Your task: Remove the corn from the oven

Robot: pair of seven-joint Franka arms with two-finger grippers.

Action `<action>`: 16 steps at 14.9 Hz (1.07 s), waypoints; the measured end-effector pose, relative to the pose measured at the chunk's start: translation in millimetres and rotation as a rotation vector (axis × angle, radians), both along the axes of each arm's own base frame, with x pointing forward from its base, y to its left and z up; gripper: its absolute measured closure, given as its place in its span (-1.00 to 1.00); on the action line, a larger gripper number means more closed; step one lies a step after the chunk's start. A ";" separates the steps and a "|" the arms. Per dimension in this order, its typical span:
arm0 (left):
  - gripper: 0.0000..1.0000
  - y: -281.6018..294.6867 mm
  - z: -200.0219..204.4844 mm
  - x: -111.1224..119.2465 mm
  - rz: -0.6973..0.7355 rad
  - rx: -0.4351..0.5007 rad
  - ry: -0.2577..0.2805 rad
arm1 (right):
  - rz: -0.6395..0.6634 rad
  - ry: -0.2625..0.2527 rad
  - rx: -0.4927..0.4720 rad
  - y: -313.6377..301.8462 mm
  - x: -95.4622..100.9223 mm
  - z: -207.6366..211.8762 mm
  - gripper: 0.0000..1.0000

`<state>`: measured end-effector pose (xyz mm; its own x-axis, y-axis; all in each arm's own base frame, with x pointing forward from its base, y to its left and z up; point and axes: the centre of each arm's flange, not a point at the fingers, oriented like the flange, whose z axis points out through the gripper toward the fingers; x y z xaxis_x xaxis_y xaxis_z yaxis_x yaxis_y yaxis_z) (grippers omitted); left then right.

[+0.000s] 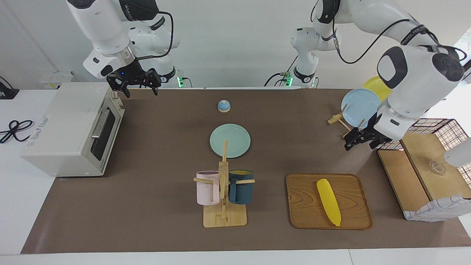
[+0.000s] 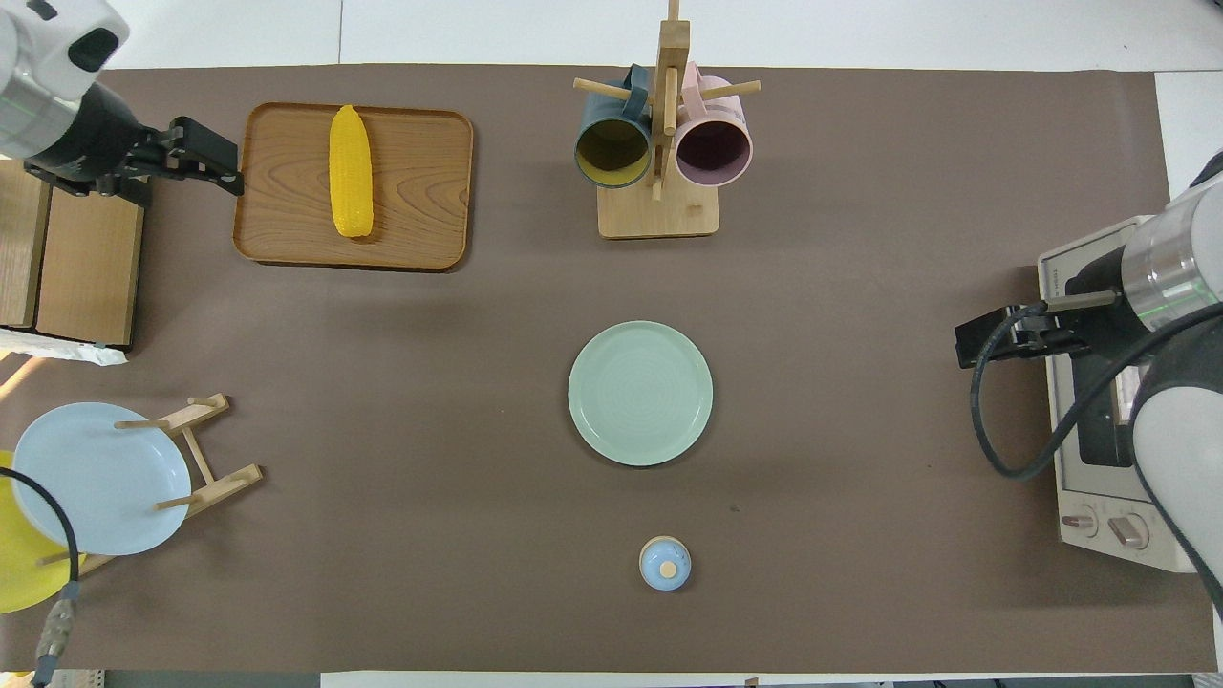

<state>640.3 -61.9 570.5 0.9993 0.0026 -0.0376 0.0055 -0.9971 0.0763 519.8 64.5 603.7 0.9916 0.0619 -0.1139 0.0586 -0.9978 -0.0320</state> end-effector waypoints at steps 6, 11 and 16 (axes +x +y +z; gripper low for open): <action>-1.00 37.3 33.9 -88.3 0.030 0.004 0.044 | 0.003 -0.001 -0.001 1.4 -0.1 0.5 -1.00; -1.00 36.5 25.4 -101.8 0.008 -0.002 0.053 | 0.000 -0.001 -0.001 -0.1 0.0 0.6 -1.00; -1.00 25.8 22.9 -99.6 -0.018 0.023 0.046 | -0.024 -0.002 0.001 -13.6 1.6 0.8 -1.00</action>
<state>540.7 -36.1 593.4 0.9964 -0.0139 -0.0838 -0.0094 -0.9985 0.0538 521.4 50.9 604.5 0.9930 0.0378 -0.1116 0.0343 -0.9989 -0.0332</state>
